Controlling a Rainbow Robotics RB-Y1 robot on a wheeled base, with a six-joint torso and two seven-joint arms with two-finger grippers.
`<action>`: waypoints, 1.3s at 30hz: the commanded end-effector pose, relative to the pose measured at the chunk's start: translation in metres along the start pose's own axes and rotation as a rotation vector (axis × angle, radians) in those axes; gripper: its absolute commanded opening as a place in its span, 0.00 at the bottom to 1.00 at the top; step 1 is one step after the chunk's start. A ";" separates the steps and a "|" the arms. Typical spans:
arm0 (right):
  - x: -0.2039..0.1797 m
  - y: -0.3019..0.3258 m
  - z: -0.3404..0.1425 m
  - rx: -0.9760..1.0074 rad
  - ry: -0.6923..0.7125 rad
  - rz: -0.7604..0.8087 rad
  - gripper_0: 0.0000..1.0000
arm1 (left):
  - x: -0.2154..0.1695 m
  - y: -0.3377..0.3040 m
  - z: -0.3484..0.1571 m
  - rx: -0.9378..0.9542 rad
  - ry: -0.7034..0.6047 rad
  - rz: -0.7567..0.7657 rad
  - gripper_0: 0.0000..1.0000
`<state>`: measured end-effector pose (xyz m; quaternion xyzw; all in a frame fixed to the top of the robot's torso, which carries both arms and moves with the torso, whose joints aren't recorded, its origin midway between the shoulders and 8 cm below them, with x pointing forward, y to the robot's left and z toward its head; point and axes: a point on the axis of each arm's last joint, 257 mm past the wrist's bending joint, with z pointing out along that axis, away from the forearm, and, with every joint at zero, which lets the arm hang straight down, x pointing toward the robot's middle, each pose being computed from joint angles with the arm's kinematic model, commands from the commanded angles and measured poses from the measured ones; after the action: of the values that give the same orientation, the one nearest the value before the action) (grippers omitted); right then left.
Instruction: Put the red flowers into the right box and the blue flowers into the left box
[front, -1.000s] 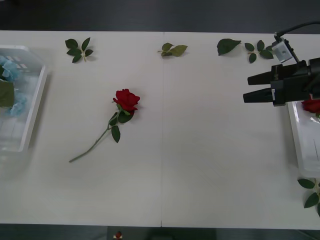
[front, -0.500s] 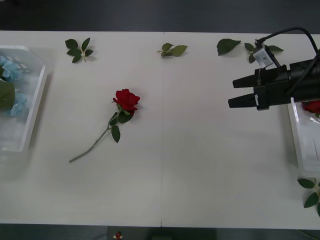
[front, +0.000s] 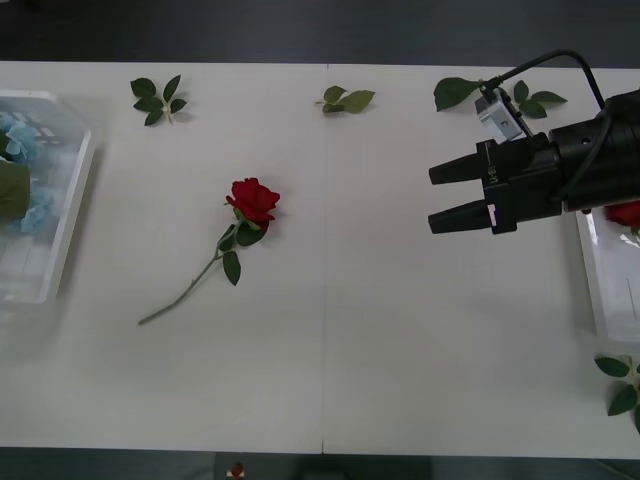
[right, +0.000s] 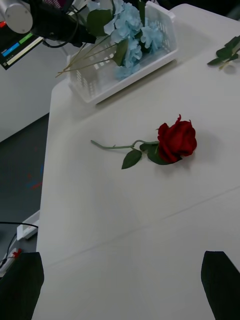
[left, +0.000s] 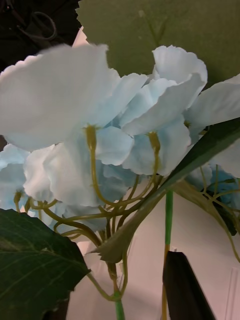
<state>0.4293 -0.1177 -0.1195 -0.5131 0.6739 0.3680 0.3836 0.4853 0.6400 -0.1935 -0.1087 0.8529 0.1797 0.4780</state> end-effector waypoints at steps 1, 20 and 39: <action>-0.025 0.005 -0.001 0.001 -0.021 -0.060 0.92 | -0.024 0.008 -0.022 0.032 -0.023 0.054 0.74; -0.005 -0.009 -0.005 0.057 0.065 -0.121 0.91 | -0.058 -0.197 -0.170 0.567 0.074 0.411 1.00; 0.025 -0.007 -0.004 0.060 0.102 -0.094 0.92 | 0.016 -0.397 -0.115 0.827 0.071 0.424 1.00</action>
<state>0.4368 -0.1247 -0.1399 -0.5397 0.6798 0.3155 0.3836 0.5123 0.2414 -0.2452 0.2431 0.8871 -0.0935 0.3811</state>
